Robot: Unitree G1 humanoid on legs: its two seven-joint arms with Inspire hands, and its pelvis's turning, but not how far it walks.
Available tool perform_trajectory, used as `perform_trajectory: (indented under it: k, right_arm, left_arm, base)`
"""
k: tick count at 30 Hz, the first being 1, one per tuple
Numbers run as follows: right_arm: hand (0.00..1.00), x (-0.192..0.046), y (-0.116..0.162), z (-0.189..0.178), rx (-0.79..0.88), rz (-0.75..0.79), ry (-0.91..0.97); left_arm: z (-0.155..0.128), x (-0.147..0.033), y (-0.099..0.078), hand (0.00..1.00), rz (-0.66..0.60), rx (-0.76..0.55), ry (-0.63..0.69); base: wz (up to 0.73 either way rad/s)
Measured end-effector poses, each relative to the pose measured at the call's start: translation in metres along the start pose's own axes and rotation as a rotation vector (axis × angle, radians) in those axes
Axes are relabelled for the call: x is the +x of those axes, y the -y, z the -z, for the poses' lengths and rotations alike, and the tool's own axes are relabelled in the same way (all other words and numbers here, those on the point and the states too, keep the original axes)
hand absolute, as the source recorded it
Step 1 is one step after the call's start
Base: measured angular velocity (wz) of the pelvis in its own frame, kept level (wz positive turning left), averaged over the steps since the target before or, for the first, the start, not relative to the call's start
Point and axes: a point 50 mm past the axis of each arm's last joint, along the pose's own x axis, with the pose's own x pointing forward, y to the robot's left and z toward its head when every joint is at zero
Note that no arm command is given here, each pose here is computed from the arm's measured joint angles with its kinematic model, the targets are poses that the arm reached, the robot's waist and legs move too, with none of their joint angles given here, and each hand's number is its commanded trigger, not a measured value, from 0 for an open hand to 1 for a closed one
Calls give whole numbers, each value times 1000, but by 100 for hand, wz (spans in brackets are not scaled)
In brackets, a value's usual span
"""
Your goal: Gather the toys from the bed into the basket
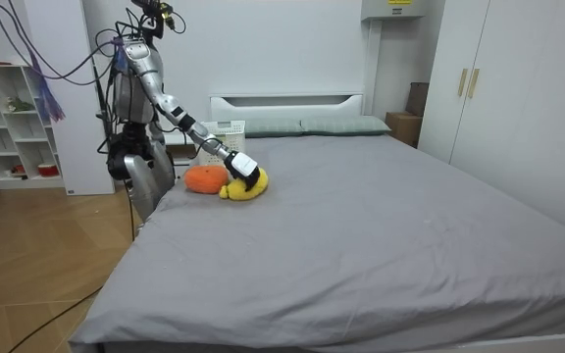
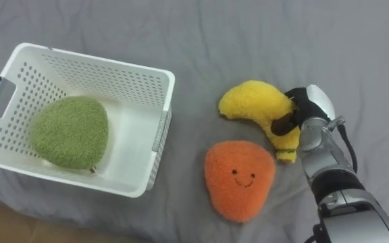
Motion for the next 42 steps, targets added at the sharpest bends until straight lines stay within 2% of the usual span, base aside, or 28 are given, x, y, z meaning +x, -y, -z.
perform_trajectory:
  k: [15, 27, 34, 39, 42]
  right_arm:
    - [100, 1, 2, -3, 14, 2, 22]
    - [100, 1, 3, -2, 32, -16, 17]
    - [100, 1, 7, -15, 4, -8, 83]
    - [100, -2, 17, -47, 28, 18, 225]
    - [100, -12, 14, -56, 26, 21, 308]
  left_arm:
    - [-7, 1, 4, 0, 28, 24, 17]
    - [-9, 1, 1, 0, 15, -23, 24]
    - [15, -2, -7, 0, -6, -34, -34]
    - [34, -6, -13, 0, -24, -57, -73]
    - [45, -10, -21, 0, -55, -99, -90]
  base:
    - [-3]
    - [-6]
    - [-1]
    - [0]
    - [15]
